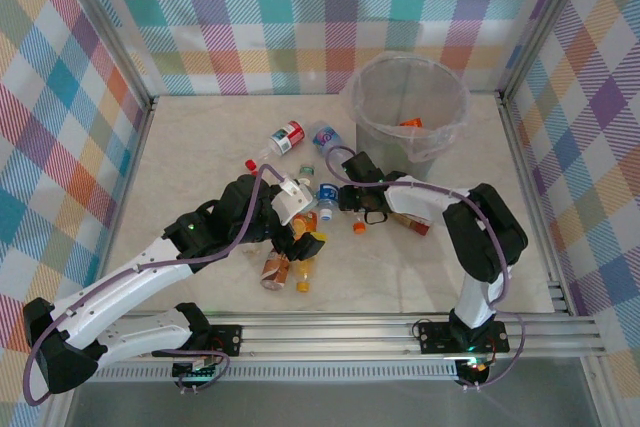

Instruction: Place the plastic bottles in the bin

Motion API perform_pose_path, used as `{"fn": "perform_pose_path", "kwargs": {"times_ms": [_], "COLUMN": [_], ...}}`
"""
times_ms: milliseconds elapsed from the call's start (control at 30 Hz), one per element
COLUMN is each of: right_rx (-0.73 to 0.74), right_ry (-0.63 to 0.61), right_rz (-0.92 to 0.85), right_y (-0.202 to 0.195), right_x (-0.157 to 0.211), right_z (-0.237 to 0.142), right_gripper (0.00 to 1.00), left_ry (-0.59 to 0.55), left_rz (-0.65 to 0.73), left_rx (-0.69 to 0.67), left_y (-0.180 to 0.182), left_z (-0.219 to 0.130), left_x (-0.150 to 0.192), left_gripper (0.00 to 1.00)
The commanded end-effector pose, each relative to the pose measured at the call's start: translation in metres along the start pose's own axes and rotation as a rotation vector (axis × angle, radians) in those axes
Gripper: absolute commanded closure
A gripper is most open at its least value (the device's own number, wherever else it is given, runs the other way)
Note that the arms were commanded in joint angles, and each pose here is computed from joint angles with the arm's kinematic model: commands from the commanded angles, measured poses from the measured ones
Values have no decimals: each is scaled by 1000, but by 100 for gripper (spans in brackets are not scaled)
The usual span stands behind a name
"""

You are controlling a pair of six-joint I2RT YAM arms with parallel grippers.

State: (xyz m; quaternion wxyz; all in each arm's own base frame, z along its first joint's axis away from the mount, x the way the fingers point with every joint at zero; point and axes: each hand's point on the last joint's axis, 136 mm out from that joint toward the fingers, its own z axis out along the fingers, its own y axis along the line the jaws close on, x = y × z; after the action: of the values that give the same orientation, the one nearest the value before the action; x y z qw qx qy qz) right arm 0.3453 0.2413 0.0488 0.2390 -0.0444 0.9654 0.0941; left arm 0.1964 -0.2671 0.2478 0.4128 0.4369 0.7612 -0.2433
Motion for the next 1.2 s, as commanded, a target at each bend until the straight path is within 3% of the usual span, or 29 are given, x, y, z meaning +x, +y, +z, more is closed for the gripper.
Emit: {"fn": "perform_pose_path", "kwargs": {"times_ms": [0, 333, 600, 1167], "right_rx": [2, -52, -133, -140], "right_ry": [-41, -59, -122, -337], "right_rz": [-45, -129, -174, -239], "right_y": [5, 15, 20, 19], "right_x": [-8, 10, 13, -51], "right_z": [-24, -66, -122, -246], "right_gripper": [45, 45, 45, 46], "left_ry": [-31, -114, -241, -420], "left_rz": [-6, -36, -60, -68], "left_rx": [10, 7, 52, 90], "left_y": [-2, -2, -9, -9], "left_z": [-1, -9, -22, -33], "left_x": [-5, -20, -58, -134], "left_gripper": [0, 0, 0, 0]}}
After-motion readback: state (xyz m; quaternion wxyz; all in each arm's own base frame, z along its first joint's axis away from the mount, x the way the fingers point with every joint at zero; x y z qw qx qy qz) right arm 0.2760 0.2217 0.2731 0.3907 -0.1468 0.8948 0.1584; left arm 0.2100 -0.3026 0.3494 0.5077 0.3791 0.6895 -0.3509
